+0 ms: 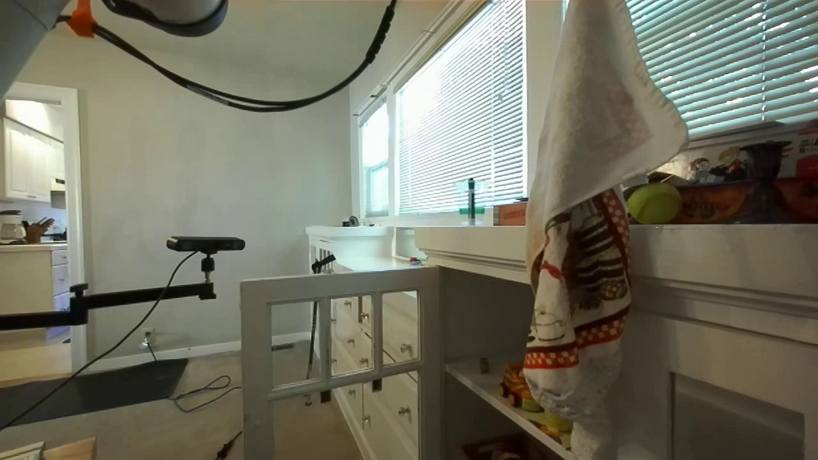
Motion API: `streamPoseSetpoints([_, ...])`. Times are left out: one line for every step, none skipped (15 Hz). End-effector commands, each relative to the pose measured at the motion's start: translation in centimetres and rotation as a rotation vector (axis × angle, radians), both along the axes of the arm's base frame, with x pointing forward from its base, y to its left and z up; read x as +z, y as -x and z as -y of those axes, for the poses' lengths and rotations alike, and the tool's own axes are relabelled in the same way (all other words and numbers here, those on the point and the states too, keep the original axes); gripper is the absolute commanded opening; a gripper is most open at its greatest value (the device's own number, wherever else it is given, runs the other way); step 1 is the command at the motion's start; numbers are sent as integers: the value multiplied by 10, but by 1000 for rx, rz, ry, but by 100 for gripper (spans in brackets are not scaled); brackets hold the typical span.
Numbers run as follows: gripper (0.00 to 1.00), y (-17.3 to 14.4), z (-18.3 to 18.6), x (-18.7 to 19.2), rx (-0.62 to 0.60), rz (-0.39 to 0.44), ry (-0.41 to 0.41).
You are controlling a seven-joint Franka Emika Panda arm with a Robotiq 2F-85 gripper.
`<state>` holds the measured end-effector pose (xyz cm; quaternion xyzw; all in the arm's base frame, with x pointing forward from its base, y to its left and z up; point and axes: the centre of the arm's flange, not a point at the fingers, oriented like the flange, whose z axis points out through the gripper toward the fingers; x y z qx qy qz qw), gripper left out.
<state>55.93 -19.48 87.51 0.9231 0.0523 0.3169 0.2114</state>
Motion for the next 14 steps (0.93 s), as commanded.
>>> streamPoseSetpoints([0,-49,9,60,78,51,66])
streamPoseSetpoints([0,-53,7,60,110,75,64])
streamPoseSetpoints([0,-60,4,58,157,105,66])
streamPoseSetpoints([0,-67,1,56,190,128,66])
streamPoseSetpoints([0,-75,-2,53,216,152,70])
streamPoseSetpoints([0,-82,-4,51,240,185,79])
streamPoseSetpoints([0,-88,-7,51,260,210,86])
streamPoseSetpoints([0,-94,-10,50,279,229,103])
streamPoseSetpoints([0,-99,-12,50,297,242,117])
streamPoseSetpoints([0,-104,-14,48,316,255,124])
streamPoseSetpoints([0,-109,-17,46,337,266,127])
streamPoseSetpoints([0,-114,-19,43,361,278,121])
streamPoseSetpoints([0,-120,-22,39,393,295,120])
streamPoseSetpoints([0,-126,-25,36,426,314,124])
